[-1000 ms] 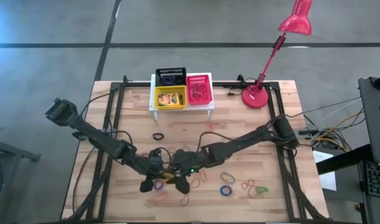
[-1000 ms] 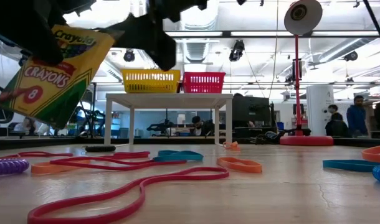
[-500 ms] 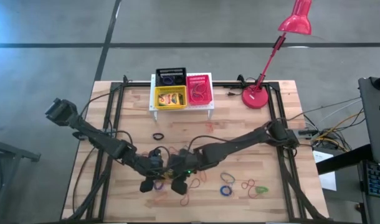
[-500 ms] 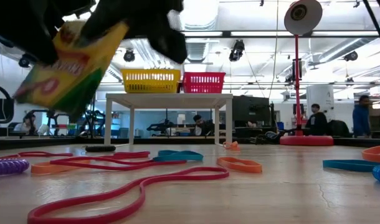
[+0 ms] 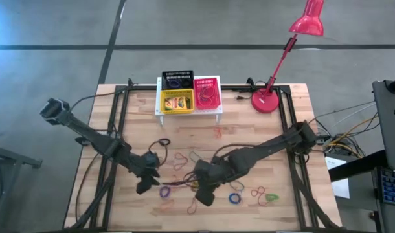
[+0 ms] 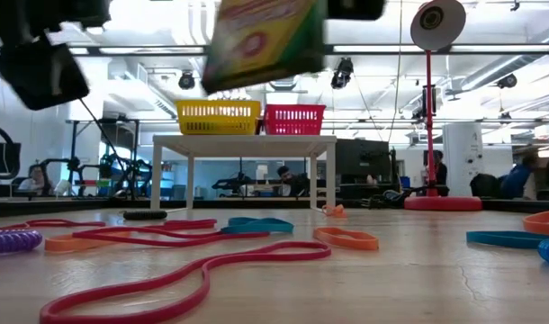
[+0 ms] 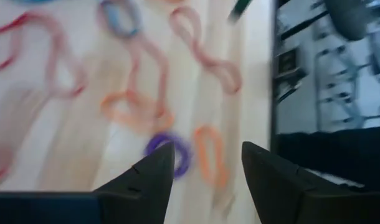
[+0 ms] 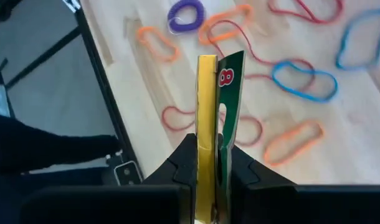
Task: Pick & Place Office Desk Supplies
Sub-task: Put the yellow crayon box into the yellow basket on the shelf
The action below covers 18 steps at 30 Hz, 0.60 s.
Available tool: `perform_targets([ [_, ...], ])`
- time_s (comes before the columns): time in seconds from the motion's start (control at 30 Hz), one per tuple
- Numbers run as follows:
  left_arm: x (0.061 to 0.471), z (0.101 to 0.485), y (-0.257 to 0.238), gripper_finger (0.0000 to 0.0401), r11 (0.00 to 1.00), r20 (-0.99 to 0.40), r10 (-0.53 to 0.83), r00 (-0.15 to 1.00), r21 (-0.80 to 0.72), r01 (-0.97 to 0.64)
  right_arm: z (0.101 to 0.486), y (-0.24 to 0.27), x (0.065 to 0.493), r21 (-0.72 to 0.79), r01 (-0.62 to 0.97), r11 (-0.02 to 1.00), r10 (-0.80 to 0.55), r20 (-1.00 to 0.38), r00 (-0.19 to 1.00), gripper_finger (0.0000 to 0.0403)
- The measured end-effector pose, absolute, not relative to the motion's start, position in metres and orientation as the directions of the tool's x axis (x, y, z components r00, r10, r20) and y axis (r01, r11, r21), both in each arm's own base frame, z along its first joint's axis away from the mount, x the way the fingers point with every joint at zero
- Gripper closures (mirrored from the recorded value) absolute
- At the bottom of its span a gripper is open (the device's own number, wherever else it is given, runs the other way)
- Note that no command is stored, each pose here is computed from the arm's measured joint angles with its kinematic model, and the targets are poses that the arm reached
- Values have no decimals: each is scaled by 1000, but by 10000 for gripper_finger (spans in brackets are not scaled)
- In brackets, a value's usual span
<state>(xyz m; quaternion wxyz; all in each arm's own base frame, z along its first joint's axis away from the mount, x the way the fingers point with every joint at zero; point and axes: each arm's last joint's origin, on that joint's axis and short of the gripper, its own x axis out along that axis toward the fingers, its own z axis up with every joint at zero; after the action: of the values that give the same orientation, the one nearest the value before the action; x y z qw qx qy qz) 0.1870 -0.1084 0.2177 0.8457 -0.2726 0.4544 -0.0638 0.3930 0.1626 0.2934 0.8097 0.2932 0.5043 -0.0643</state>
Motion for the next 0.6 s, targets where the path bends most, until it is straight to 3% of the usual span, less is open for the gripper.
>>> perform_targets([
  [0.17, 167, 221, -95, 227, 859, -800, -267, 538, -451, -244, 301, 152, 368, 413, 529, 741, 123, -858, 498, 374],
  [0.33, 160, 225, -89, 238, 859, -798, -218, 562, -430, -277, 279, 139, 363, 445, 640, 627, 14, -827, 562, 374],
  [0.47, 158, 228, -88, 240, 855, -783, -217, 583, -441, -274, 273, 123, 380, 611, 573, 547, 31, -699, 715, 374],
  [0.6, 153, 234, -87, 240, 828, -764, -250, 595, -487, -277, 293, 99, 405, 760, 371, 534, 12, -445, 895, 374],
])
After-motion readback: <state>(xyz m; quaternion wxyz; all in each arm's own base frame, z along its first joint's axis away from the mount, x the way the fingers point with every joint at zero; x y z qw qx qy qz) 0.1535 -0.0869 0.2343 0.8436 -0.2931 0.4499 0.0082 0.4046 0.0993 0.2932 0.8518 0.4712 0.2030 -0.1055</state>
